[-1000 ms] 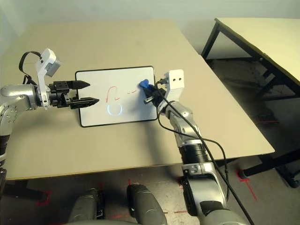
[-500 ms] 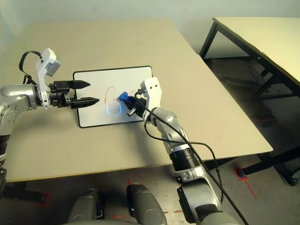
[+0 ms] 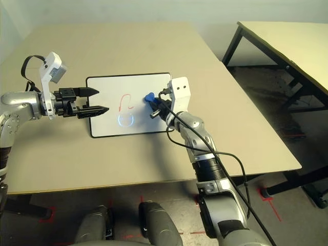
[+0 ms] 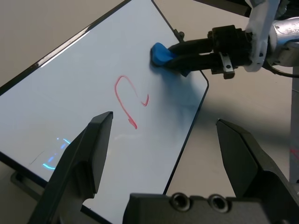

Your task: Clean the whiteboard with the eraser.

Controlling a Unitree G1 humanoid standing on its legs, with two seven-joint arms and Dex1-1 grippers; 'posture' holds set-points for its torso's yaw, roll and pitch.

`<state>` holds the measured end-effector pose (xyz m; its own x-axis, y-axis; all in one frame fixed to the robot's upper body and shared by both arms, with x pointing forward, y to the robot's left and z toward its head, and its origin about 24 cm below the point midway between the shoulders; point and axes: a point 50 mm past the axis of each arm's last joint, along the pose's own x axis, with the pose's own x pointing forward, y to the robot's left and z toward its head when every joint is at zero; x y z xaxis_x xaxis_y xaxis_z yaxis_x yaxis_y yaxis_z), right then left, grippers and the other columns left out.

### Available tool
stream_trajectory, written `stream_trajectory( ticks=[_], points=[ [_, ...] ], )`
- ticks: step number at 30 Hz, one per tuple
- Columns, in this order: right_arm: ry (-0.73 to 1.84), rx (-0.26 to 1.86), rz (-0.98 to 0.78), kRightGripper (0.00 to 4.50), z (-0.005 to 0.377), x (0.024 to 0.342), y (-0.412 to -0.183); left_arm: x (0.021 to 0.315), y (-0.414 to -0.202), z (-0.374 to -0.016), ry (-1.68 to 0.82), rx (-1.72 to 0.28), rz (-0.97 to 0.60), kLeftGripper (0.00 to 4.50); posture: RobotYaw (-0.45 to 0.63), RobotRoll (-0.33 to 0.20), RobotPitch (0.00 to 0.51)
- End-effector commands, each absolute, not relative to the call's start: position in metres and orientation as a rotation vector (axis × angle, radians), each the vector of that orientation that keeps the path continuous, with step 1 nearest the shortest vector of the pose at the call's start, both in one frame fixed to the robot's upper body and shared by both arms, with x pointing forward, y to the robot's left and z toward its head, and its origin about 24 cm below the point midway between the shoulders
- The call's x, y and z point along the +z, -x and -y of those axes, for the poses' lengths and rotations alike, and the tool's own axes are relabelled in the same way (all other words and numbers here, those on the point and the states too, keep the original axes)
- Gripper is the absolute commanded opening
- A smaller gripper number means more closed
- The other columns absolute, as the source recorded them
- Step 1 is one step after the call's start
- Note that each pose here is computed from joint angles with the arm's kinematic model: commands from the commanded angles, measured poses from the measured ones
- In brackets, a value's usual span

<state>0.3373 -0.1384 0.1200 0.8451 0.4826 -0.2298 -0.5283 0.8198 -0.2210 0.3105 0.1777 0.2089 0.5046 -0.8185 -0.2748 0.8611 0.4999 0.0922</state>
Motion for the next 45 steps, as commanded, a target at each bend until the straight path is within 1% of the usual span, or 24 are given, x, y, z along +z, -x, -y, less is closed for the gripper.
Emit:
stream_trajectory(
  ticks=[1,13,19,24,31,37,41,45],
  points=[
    [0.299,0.514,-0.451,0.62,0.15,0.068,-0.324,0.208,-0.312,-0.177,-0.241,-1.028,-0.214,4.5,-0.09,0.0,0.123],
    [0.314,0.47,-0.543,0.59,0.167,0.051,-0.316,0.207,-0.313,-0.177,-0.235,-1.03,-0.216,4.5,-0.09,0.0,0.131],
    [0.334,0.463,-0.582,0.59,0.176,0.04,-0.307,0.207,-0.314,-0.177,-0.233,-1.03,-0.216,4.5,-0.09,0.0,0.135],
    [0.334,0.456,-0.583,0.59,0.179,0.04,-0.306,0.207,-0.314,-0.177,-0.231,-1.03,-0.216,4.5,-0.09,0.0,0.137],
    [0.324,0.474,-0.501,0.59,0.168,0.058,-0.319,0.206,-0.315,-0.176,-0.228,-1.032,-0.214,4.5,-0.09,0.0,0.135],
    [0.308,0.558,-0.323,0.57,0.142,0.096,-0.331,0.206,-0.314,-0.176,-0.228,-1.03,-0.213,4.5,-0.08,0.0,0.133],
    [0.309,0.638,-0.235,0.57,0.119,0.119,-0.332,0.205,-0.313,-0.177,-0.227,-1.026,-0.215,4.5,-0.08,0.0,0.13],
    [0.322,0.727,-0.167,0.57,0.097,0.141,-0.326,0.204,-0.311,-0.179,-0.228,-1.022,-0.219,4.5,-0.08,0.0,0.124]
  ],
)
